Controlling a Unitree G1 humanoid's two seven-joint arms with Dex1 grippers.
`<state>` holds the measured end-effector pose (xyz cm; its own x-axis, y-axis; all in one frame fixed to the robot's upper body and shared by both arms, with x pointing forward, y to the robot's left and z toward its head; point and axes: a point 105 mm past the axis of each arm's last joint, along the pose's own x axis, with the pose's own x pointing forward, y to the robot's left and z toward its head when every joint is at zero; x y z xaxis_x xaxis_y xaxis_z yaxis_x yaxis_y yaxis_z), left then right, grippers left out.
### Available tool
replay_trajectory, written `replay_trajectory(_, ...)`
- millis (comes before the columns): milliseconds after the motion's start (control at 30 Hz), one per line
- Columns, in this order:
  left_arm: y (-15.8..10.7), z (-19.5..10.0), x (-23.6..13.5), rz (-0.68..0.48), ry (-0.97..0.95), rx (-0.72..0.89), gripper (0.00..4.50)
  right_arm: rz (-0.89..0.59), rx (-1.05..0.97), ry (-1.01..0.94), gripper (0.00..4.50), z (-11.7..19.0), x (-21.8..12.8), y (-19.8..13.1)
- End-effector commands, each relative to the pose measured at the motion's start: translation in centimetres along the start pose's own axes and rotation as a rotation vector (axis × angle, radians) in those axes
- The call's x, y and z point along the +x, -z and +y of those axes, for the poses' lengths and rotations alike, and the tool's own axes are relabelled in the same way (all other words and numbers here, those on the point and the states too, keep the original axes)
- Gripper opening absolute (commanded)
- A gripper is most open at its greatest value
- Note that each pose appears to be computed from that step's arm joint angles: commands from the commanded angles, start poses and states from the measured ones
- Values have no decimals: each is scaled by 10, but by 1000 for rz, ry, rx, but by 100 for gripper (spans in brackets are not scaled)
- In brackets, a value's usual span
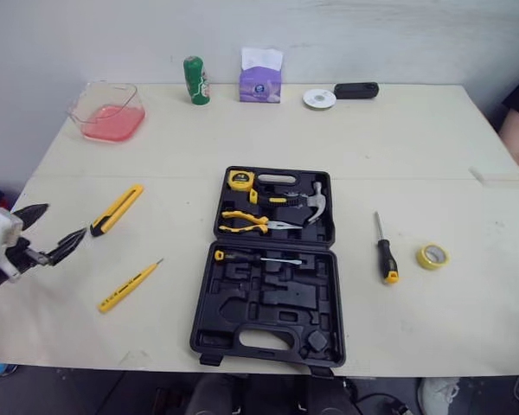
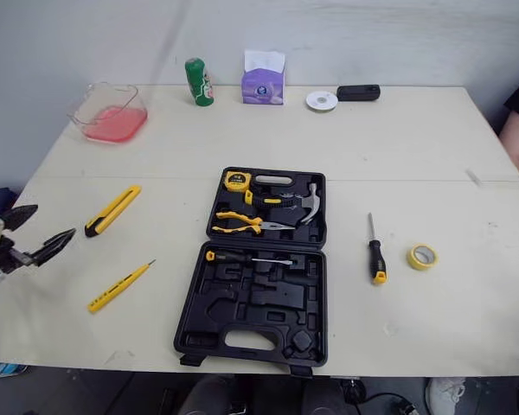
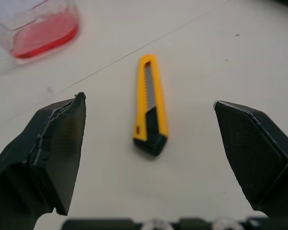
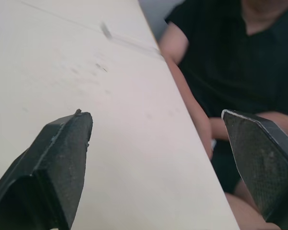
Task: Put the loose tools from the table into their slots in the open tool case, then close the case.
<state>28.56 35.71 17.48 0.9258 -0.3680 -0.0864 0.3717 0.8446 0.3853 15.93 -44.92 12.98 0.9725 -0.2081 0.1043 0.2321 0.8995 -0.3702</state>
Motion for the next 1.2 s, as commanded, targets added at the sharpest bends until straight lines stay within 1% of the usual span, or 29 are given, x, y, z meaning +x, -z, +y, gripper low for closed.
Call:
replay_trajectory(33,-46,-23,17,-126,141,66,449,-44,92,-167,450,50,19,-41)
replay_trajectory(67,-54,-34,22,-152,187,67,449,-44,162,-229,450,71,20,-54)
replay_trajectory(100,-59,-40,25,-165,214,64,449,-36,210,-269,450,85,20,-62)
replay_trajectory(133,-65,-52,28,-178,273,46,449,-23,229,-340,450,103,18,-71)
replay_trajectory(200,-76,-71,33,-198,376,19,449,-4,246,-429,450,125,16,-85)
replay_trajectory(267,-87,-85,38,-224,448,7,449,16,282,-497,450,143,16,-98)
replay_trajectory(333,-101,-101,47,-257,537,24,449,43,339,-587,450,171,17,-116)
replay_trajectory(367,-105,-109,50,-270,578,42,449,82,331,-635,450,185,16,-121)
replay_trajectory(433,-110,-126,53,-281,658,75,449,151,350,-665,450,201,15,-125)
replay_trajectory(467,-111,-134,53,-289,698,89,449,194,314,-664,450,205,15,-123)
replay_trajectory(533,-117,-148,53,-323,757,75,449,245,308,-612,450,202,19,-121)
replay_trajectory(600,-120,-157,53,-342,796,62,449,271,312,-576,450,199,22,-120)
replay_trajectory(700,-124,-167,53,-365,834,61,449,336,278,-575,450,200,18,-116)
replay_trajectory(833,-133,-192,49,-403,947,50,449,399,268,-543,450,203,18,-108)
replay_trajectory(867,-133,-199,47,-408,980,55,449,403,271,-530,450,205,21,-107)
replay_trajectory(933,-129,-211,45,-383,1051,42,449,452,288,-476,450,205,26,-98)
replay_trajectory(1067,-125,-219,44,-371,1094,71,449,469,300,-502,450,215,29,-99)
replay_trajectory(1200,-129,-222,47,-402,1104,81,449,497,307,-477,450,219,37,-94)
